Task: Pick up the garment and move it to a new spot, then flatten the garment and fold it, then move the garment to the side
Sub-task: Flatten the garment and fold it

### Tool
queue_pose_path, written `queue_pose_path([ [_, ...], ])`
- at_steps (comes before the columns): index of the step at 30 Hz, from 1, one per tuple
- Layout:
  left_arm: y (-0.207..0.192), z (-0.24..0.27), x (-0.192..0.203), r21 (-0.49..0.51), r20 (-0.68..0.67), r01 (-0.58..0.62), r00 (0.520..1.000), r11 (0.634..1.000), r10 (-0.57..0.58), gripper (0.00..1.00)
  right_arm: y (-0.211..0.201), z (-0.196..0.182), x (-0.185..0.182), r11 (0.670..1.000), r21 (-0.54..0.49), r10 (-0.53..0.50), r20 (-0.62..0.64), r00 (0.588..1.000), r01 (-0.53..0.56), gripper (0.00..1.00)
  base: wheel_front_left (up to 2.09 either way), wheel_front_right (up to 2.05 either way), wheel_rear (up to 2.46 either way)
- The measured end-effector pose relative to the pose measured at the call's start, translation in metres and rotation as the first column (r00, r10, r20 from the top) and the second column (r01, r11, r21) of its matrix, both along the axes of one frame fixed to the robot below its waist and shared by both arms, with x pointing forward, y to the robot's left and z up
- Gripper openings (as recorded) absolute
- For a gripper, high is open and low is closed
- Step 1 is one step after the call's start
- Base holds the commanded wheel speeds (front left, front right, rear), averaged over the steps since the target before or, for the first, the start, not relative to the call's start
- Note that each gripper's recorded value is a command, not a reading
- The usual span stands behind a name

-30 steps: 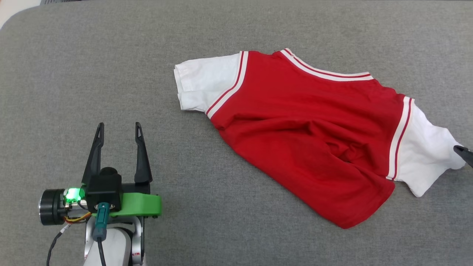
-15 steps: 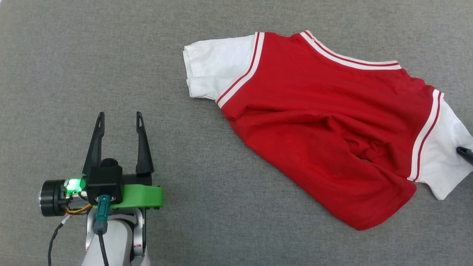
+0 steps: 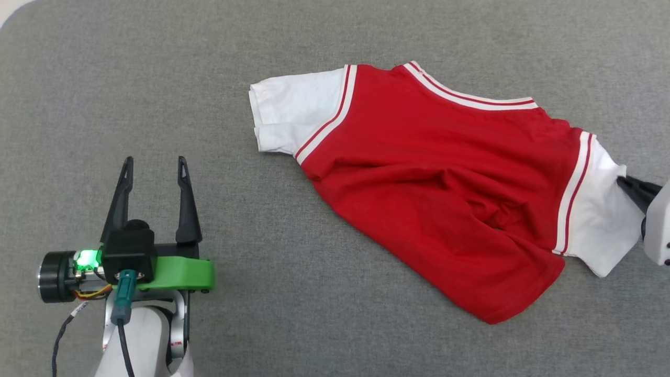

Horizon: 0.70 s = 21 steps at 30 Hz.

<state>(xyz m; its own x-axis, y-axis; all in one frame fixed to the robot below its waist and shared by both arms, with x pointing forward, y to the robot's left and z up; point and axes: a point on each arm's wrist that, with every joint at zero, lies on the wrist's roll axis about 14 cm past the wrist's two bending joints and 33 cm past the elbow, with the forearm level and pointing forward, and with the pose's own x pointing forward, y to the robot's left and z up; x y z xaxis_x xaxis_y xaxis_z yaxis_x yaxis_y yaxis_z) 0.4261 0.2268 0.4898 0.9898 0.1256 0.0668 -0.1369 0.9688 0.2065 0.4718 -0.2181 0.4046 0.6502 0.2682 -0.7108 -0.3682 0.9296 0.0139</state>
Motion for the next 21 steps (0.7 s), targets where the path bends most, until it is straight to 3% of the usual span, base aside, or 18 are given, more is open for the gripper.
queue_pose_path([
  [6, 0.0, 0.022, 0.013, 0.023, 0.051, 0.073, 0.996, 0.997, -0.074, 1.0, 0.001, 0.064, 0.013, 0.999, 0.036, -0.01, 0.26, 0.966, 0.001, 0.0, 0.0, 0.0, 0.0],
  [14, -0.013, 0.048, 0.056, 0.009, 0.09, 0.245, 0.965, 0.97, -0.245, 1.0, 0.006, 0.104, -0.001, 0.998, 0.057, -0.022, 0.406, 0.914, -0.002, 0.0, 0.0, 0.0, 0.0],
  [21, -0.031, 0.052, 0.113, -0.025, -0.11, 0.342, 0.933, 0.939, -0.343, 1.0, 0.015, 0.111, -0.008, 0.999, 0.049, -0.003, 0.44, 0.898, -0.02, 0.0, 0.0, 0.0, 0.0],
])
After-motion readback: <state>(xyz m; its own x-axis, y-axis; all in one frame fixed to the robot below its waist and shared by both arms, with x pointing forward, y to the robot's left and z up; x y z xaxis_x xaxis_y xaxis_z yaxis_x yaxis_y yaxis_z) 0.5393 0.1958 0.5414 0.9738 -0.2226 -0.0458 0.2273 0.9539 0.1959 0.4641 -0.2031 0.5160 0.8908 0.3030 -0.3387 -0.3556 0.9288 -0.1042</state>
